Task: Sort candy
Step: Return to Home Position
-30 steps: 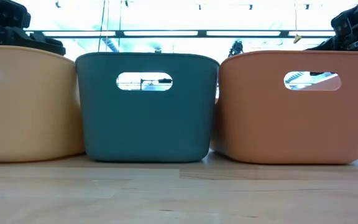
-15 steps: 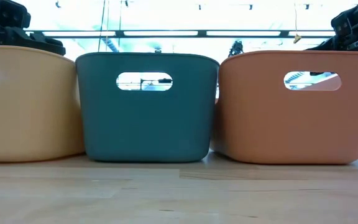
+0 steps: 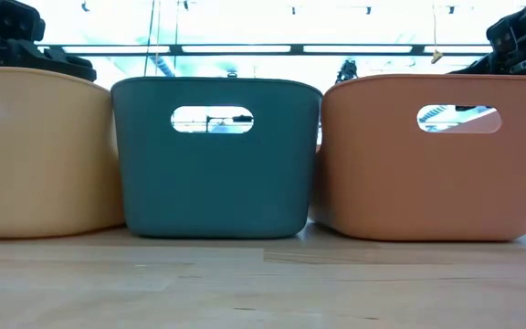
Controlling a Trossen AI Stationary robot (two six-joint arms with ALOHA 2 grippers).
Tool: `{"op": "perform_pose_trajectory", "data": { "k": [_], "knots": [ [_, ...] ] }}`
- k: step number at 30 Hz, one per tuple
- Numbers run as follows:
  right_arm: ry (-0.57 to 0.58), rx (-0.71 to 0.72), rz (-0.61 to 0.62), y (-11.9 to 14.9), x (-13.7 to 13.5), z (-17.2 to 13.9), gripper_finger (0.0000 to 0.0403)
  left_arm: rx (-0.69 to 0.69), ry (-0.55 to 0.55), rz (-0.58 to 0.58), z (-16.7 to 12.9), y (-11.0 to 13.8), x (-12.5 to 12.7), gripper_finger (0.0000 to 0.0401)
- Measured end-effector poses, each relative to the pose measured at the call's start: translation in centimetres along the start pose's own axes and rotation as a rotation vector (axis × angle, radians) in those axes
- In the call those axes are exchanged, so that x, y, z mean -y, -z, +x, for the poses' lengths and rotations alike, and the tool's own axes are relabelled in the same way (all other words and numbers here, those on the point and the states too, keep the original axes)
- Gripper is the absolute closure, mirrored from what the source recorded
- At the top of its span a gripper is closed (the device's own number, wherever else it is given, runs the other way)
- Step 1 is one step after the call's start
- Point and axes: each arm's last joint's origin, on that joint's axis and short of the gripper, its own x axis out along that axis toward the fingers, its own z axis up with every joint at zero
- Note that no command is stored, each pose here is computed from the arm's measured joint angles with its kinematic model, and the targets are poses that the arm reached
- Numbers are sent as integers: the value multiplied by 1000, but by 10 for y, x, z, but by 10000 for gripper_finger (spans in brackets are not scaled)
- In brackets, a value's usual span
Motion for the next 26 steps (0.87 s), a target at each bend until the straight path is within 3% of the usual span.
{"op": "perform_pose_trajectory", "data": {
  "k": [26],
  "knots": [
    [0,0,0,0,0,0,402,0,0,0,0,0,0,393]
  ]
}}
